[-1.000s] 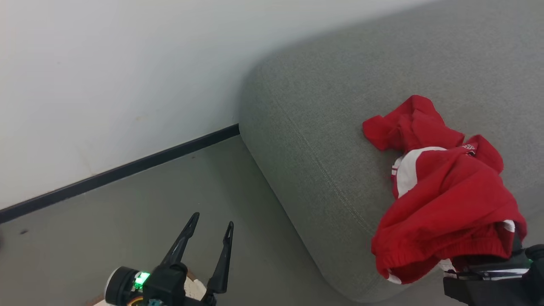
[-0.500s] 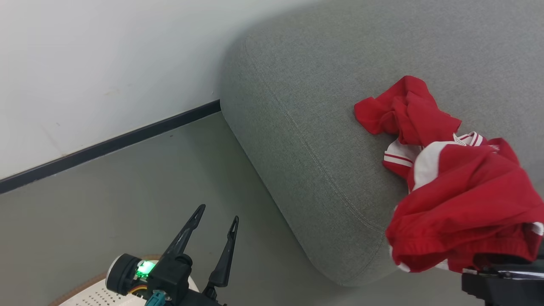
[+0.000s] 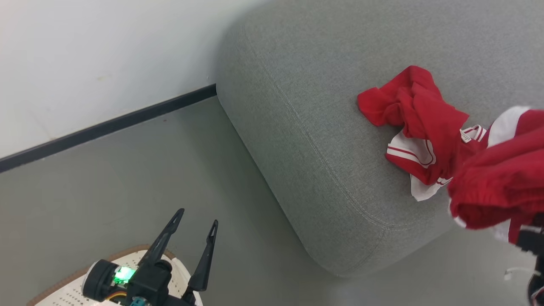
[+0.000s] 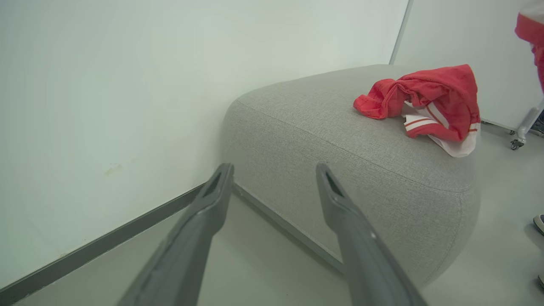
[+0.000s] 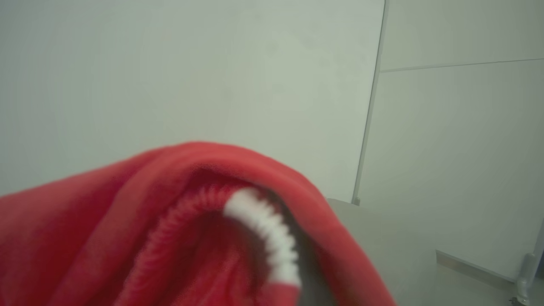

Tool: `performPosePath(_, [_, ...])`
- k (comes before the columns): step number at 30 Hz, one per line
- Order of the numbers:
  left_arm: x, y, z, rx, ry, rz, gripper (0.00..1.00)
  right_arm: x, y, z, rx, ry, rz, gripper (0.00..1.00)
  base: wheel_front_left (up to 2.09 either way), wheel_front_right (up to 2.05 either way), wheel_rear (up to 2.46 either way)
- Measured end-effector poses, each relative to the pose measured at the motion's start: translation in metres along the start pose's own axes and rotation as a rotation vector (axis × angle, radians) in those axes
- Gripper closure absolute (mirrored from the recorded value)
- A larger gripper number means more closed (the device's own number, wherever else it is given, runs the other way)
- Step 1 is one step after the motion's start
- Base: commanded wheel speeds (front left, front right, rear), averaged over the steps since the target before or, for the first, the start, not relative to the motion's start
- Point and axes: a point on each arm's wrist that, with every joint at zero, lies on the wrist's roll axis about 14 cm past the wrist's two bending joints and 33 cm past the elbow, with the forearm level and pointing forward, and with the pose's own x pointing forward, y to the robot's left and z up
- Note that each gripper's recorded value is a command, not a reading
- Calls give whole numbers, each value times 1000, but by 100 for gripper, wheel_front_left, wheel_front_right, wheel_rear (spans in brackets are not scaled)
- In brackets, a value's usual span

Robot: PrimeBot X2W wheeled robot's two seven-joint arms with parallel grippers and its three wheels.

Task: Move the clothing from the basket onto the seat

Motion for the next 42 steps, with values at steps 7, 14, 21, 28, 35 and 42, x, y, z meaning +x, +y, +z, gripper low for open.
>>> performPosePath(7, [-10, 31, -22, 15, 51, 48, 0, 44, 2, 13, 75, -76, -20, 100, 0, 0, 0])
performPosePath(14, [-12, 47, -39, 0, 75, 69, 0, 86, 3, 0, 96, -66, -27, 100, 0, 0, 0])
performPosePath(21, [-20, 61, -53, -5, 103, 87, 0, 121, 1, -31, 133, 1, -76, 100, 0, 0, 0])
performPosePath(28, [-30, 75, -65, 4, 131, 114, 0, 150, 34, -58, 156, 66, -32, 100, 0, 0, 0])
performPosePath(35, [-37, 89, -67, 4, 137, 157, 0, 157, 47, -105, 119, 202, -25, 100, 0, 0, 0])
performPosePath(42, [-49, 101, -71, 3, 152, 198, 0, 131, 62, -170, 94, 418, -10, 100, 0, 0, 0])
